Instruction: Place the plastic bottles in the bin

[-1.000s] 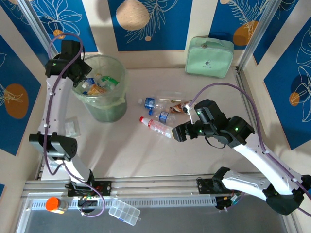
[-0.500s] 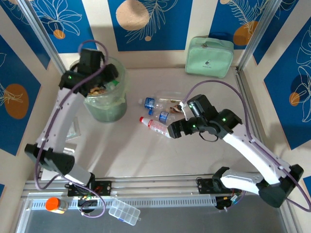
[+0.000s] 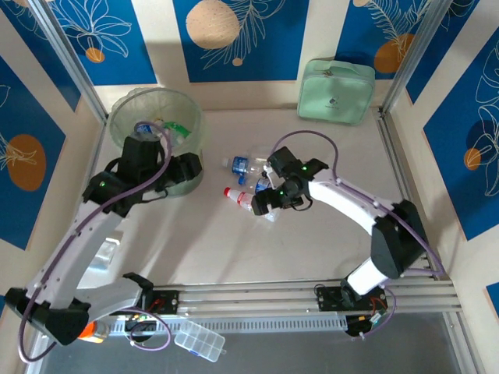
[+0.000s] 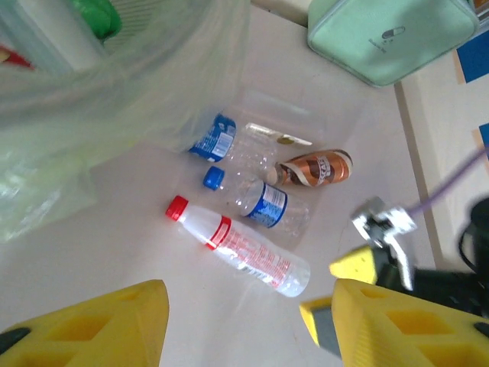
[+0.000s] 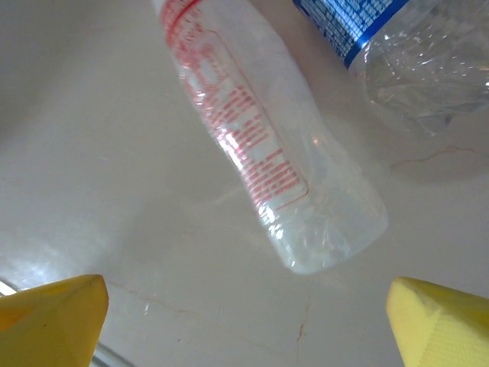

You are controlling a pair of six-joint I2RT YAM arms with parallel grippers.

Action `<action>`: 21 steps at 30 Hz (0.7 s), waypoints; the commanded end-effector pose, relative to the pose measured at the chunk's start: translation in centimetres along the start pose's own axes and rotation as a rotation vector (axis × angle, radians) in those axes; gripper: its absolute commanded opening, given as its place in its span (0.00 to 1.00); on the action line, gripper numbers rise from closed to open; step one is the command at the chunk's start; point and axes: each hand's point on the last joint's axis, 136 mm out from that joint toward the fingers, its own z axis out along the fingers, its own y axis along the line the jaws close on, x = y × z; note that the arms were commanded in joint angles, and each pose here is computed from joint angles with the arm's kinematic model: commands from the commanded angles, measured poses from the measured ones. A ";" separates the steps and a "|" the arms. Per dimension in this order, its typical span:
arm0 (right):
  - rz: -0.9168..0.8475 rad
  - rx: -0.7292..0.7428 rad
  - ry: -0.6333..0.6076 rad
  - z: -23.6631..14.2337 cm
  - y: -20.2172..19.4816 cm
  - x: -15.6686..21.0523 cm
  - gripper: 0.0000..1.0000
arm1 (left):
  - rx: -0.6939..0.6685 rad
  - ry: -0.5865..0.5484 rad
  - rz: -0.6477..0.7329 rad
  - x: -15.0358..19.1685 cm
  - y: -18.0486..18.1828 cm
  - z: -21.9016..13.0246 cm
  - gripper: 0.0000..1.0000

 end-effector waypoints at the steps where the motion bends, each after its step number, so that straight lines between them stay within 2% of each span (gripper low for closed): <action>1: -0.016 0.020 -0.010 1.0 -0.2 -1.8 0.94 | 0.023 0.002 0.007 1.0 -0.1 -2.3 0.59; 10: -0.098 0.113 0.062 5.0 -0.6 -2.1 0.94 | 0.000 0.057 0.020 2.5 0.7 -3.1 0.60; 21: -0.201 0.097 0.126 8.4 3.2 -0.3 0.89 | -0.042 0.047 0.034 2.7 1.5 -4.0 0.60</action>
